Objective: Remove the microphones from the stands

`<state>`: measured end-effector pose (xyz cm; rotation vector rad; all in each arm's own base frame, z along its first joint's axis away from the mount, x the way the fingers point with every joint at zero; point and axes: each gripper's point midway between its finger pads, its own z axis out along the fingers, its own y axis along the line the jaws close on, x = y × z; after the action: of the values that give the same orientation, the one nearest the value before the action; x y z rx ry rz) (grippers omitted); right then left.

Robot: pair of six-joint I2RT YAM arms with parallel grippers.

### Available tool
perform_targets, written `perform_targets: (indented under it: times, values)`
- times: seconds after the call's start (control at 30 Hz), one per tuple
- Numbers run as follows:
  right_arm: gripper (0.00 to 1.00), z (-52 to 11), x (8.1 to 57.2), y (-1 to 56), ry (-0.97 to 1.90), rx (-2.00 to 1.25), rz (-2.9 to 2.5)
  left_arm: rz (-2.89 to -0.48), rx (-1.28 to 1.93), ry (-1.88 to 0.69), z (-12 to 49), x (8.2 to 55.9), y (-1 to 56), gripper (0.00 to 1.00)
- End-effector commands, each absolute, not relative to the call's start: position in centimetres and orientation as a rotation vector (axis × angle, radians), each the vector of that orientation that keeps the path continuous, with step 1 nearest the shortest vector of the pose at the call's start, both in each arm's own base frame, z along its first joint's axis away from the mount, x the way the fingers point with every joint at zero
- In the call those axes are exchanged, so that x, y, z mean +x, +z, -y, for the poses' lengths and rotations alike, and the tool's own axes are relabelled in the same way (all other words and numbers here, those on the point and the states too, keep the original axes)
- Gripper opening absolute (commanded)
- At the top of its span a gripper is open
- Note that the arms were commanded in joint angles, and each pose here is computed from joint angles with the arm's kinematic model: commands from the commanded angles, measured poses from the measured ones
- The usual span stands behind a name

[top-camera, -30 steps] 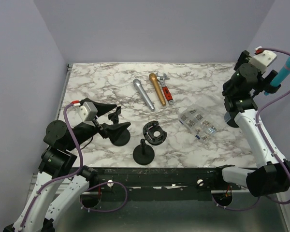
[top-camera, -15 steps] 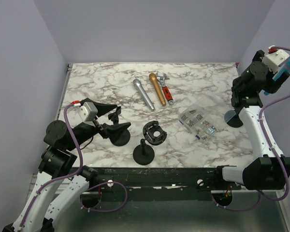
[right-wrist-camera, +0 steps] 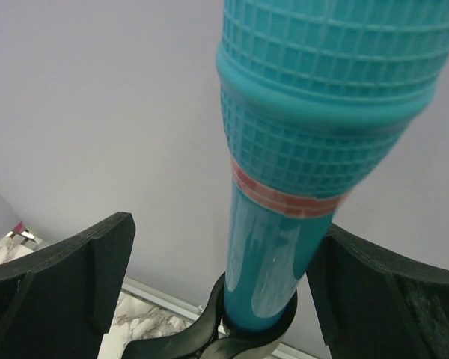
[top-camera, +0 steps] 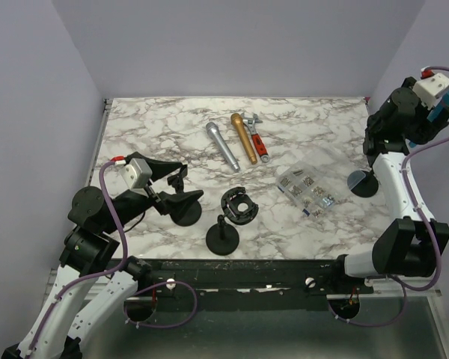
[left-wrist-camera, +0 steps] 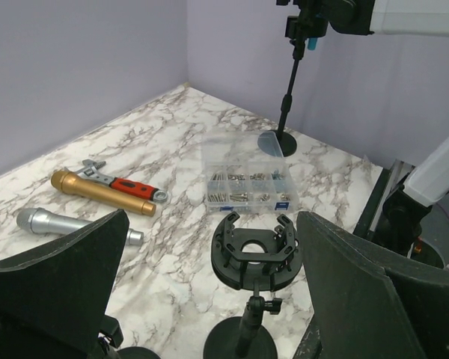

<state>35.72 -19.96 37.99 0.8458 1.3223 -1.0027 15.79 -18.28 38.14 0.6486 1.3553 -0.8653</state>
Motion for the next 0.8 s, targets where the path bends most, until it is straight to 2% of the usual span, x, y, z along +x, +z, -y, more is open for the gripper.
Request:
perform_targets:
  times: [0.0, 0.17, 0.4, 0.47, 0.57, 0.67, 0.77]
  values:
    - [0.96, 21.2, 36.2, 39.4, -0.994, 0.859, -1.279, -1.339, 0.648, -0.846, 18.0, 15.6, 38.7, 0.98]
    - [0.88, 22.2, 36.8, 38.7, -1.03, 0.848, -1.293, -1.341, 0.655, -0.851, 18.2, 15.5, 38.6, 0.99]
    - [0.65, 22.3, 37.6, 38.3, -1.036, 0.802, -1.31, -1.336, 0.666, -0.857, 18.3, 15.2, 38.5, 0.98]
    - [0.54, 22.2, 37.6, 38.4, -1.024, 0.797, -1.31, -1.339, 0.666, -0.856, 18.3, 15.3, 38.5, 0.99]
    - [0.45, 22.1, 37.4, 38.7, -1.017, 0.798, -1.302, -1.34, 0.667, -0.856, 18.3, 15.3, 38.5, 0.99]
    - [0.31, 21.8, 37.2, 39.3, -0.987, 0.786, -1.296, -1.341, 0.668, -0.857, 18.4, 15.3, 38.5, 0.98]
    - [0.23, 21.5, 36.7, 40.4, -0.957, 0.783, -1.276, -1.348, 0.671, -0.86, 18.5, 15.4, 38.3, 0.98]
